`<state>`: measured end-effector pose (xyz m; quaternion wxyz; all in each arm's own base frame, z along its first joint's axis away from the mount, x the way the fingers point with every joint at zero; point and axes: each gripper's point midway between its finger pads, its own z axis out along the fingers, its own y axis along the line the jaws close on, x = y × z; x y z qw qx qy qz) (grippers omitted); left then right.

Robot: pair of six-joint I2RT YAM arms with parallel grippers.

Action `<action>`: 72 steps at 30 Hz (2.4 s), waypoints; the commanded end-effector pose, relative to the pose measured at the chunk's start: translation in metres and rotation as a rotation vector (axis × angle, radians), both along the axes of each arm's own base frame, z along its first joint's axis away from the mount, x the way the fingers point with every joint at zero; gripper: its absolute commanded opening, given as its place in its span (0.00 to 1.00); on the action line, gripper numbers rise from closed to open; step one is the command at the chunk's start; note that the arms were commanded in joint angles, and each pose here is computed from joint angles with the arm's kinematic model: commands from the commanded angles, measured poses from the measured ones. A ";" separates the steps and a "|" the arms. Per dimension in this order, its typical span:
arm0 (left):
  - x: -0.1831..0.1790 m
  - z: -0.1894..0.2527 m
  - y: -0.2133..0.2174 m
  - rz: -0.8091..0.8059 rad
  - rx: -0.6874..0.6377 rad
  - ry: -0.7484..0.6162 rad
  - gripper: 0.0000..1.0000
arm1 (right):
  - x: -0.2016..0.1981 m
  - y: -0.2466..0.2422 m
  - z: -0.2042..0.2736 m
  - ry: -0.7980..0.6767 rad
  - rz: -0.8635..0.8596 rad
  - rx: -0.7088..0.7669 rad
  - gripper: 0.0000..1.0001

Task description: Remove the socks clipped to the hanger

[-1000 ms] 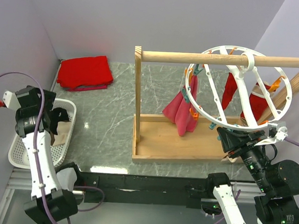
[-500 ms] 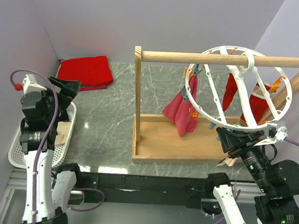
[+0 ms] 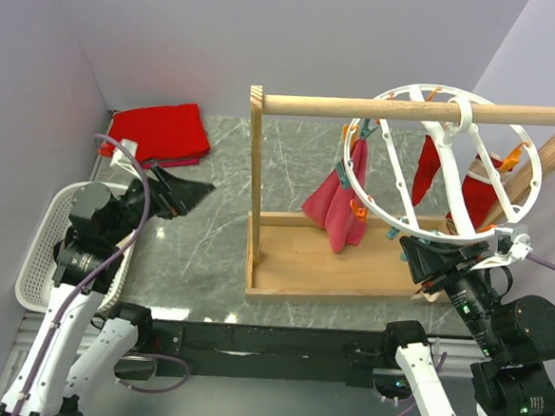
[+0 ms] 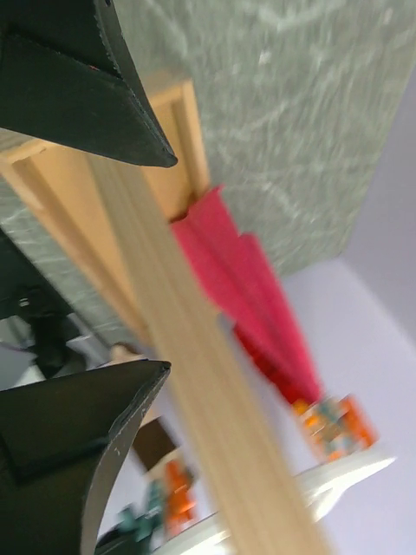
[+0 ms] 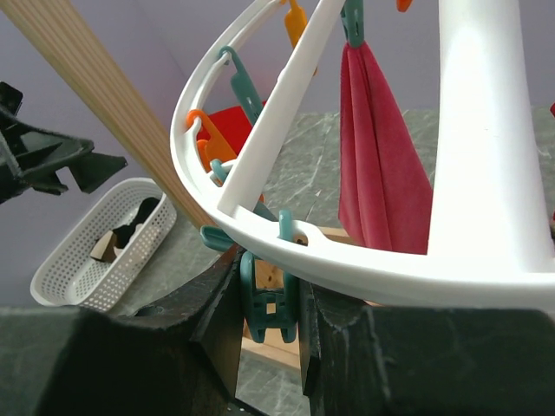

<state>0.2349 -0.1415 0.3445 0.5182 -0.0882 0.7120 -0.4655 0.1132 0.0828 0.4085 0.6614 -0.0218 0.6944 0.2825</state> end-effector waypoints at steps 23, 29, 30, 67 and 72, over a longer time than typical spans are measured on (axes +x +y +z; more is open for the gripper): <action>-0.168 0.023 -0.176 -0.803 0.001 -0.410 0.92 | 0.000 0.019 -0.013 0.061 0.105 0.046 0.08; -0.198 -0.012 -0.264 -0.829 0.229 -0.393 0.81 | -0.006 0.025 -0.010 0.061 0.147 0.077 0.10; -0.190 -0.033 -0.283 -0.790 0.304 -0.373 0.80 | -0.007 0.026 -0.010 0.061 0.151 0.082 0.10; -0.161 -0.070 -0.467 -0.343 0.378 -0.687 0.96 | -0.037 0.042 0.039 0.014 0.271 0.286 0.20; -0.148 -0.075 -0.471 -0.265 0.445 -0.710 0.98 | -0.038 0.042 0.038 0.018 0.273 0.287 0.20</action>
